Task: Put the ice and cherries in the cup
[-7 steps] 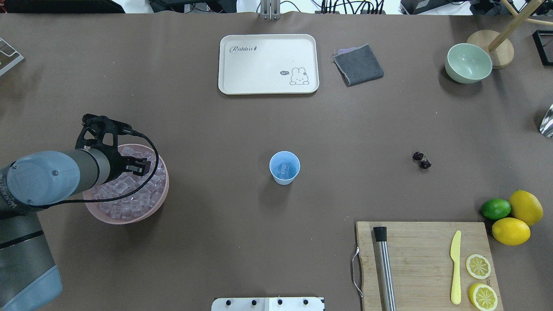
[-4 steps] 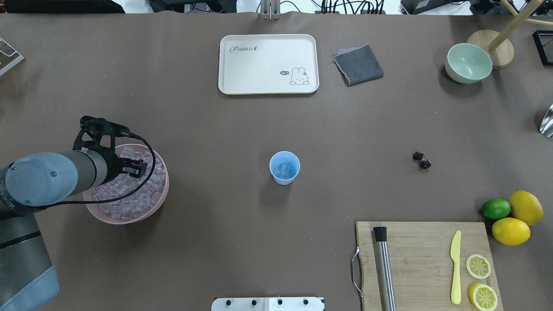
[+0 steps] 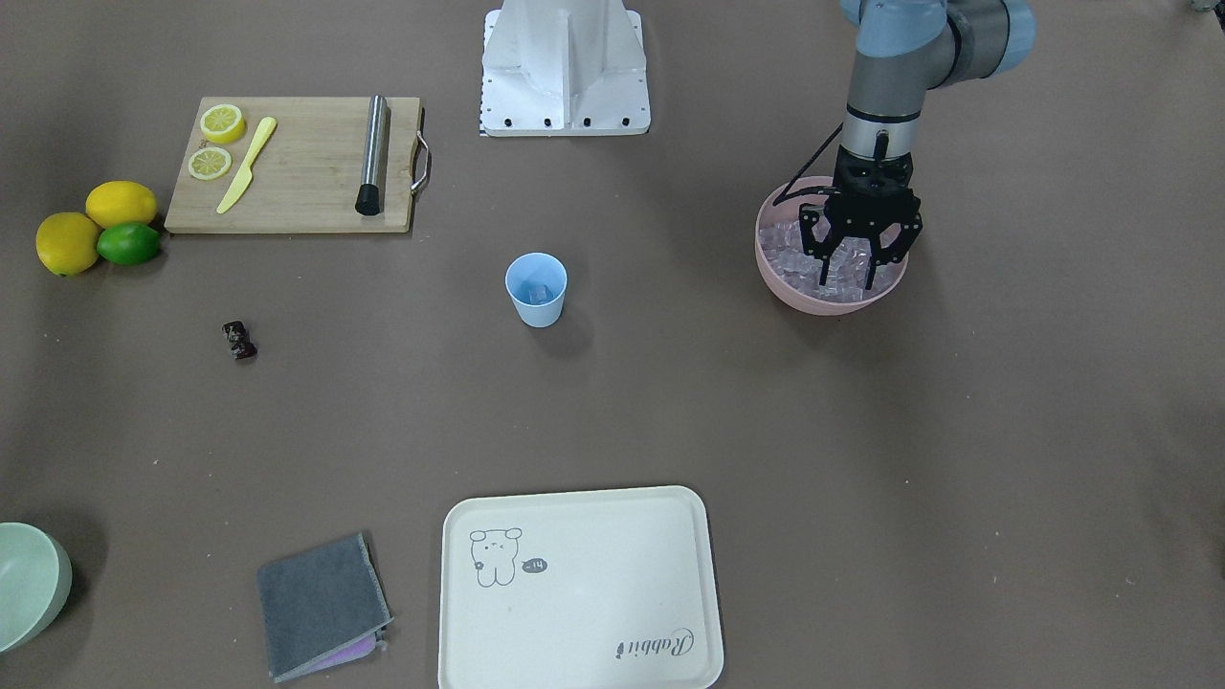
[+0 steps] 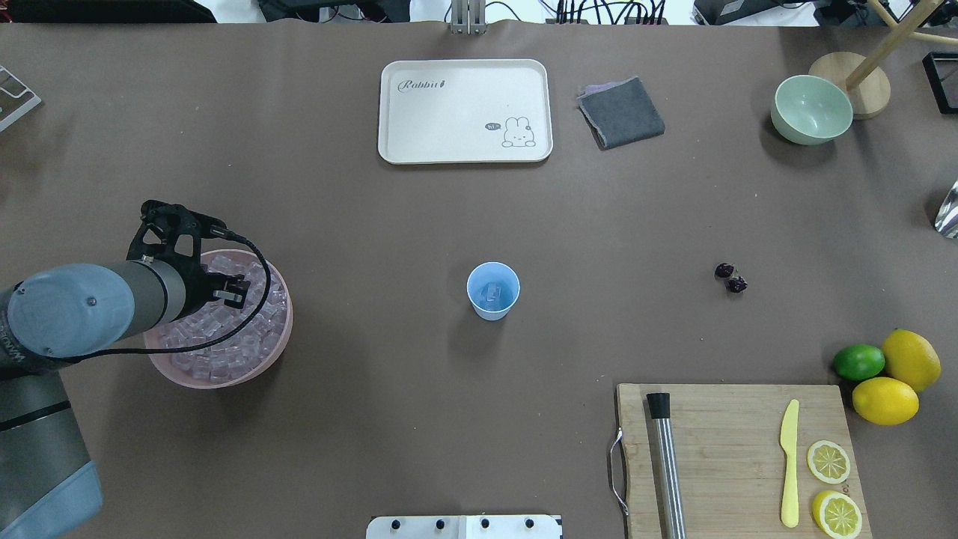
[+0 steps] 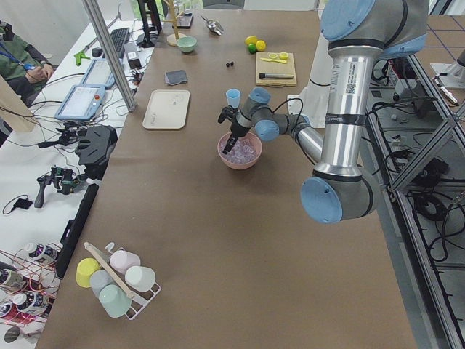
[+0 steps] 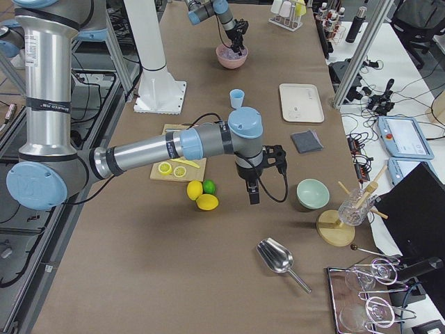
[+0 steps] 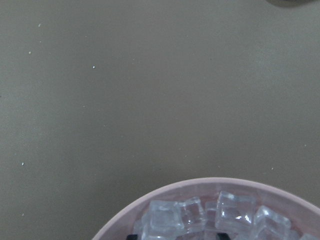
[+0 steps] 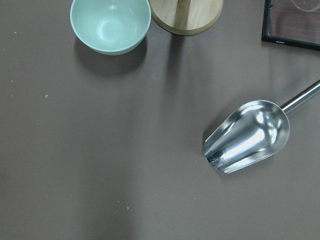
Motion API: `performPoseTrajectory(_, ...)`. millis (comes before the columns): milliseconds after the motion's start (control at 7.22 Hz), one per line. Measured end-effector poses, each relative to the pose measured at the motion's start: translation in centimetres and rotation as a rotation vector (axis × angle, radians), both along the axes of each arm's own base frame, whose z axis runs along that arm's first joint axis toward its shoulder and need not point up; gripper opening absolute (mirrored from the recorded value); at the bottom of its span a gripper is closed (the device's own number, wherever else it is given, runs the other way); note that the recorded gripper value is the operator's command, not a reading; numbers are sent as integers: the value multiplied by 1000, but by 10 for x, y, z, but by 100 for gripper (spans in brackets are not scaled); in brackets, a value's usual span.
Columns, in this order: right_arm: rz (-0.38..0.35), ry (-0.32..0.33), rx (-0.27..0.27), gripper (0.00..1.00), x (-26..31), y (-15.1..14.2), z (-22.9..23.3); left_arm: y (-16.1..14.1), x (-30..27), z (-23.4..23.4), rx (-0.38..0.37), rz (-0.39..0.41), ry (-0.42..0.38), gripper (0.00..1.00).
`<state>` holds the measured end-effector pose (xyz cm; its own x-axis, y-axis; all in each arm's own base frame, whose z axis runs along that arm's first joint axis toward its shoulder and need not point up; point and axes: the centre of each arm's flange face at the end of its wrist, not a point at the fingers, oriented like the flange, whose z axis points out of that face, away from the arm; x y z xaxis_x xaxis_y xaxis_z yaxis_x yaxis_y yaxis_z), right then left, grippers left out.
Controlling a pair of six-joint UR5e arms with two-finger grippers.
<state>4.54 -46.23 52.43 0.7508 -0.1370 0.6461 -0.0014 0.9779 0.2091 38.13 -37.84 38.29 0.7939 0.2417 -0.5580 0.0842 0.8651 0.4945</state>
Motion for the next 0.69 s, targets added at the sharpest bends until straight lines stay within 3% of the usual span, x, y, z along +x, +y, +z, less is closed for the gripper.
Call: performPoseTrajectory(693, 1, 0, 0, 100, 0, 0, 0, 0, 2, 2, -5, 5, -3, 61)
